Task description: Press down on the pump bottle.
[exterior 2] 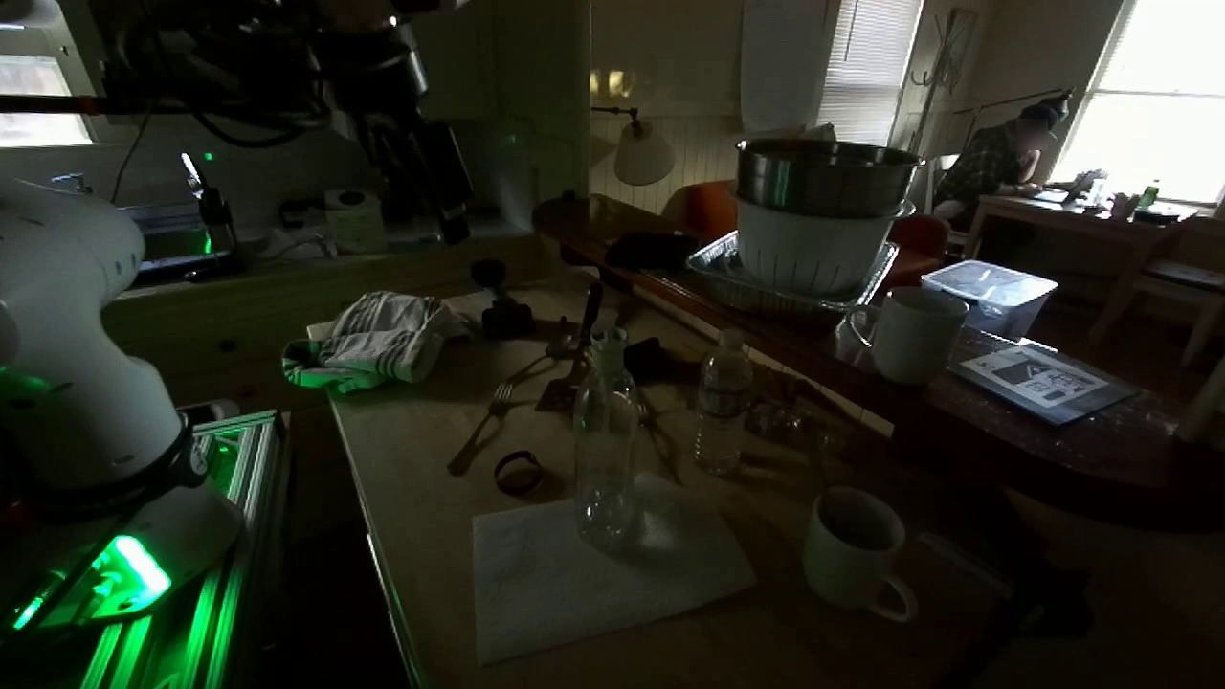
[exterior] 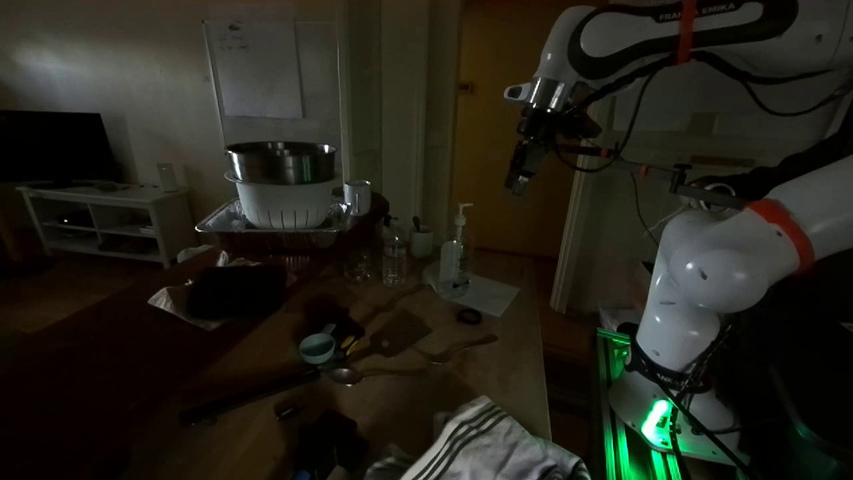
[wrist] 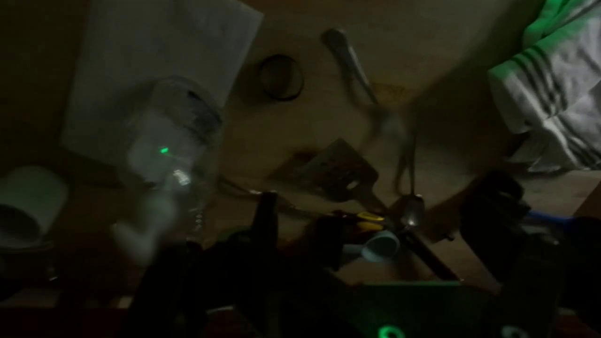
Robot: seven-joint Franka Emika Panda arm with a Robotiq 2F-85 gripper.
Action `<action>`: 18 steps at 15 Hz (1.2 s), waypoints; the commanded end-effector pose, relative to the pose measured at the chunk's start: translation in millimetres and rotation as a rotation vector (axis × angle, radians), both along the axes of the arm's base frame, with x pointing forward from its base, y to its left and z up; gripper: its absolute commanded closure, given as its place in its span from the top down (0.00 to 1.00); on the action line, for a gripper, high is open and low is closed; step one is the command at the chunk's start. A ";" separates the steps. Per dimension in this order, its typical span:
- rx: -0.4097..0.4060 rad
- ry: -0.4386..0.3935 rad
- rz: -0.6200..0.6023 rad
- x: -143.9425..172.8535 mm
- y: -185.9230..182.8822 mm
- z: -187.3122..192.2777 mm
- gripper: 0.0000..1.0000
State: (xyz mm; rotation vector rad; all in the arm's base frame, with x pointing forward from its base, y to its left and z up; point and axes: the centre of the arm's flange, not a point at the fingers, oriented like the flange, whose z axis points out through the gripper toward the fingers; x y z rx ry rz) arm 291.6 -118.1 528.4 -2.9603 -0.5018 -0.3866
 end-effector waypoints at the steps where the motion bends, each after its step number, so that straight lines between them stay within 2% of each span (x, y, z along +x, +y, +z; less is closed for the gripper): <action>1: -0.125 -0.087 -0.143 3.3 -29.3 28.1 1.00; 2: -0.064 -0.069 -0.071 -1.4 -19.5 21.7 1.00; 5: -0.095 -0.098 -0.114 -1.9 -28.3 31.1 1.00; 6: -0.067 -0.115 -0.121 5.1 -27.7 32.5 1.00; 8: -0.099 -0.117 -0.191 10.5 -51.9 41.1 1.00; 10: -0.072 -0.161 -0.249 12.7 -77.1 52.2 1.00; 11: -0.066 -0.188 -0.270 16.9 -87.7 54.8 0.80; 13: -0.050 -0.221 -0.296 28.1 -105.1 65.1 0.68; 14: -0.049 -0.232 -0.311 33.1 -109.5 66.1 0.58; 18: -0.071 -0.224 -0.331 71.3 -95.6 63.0 0.28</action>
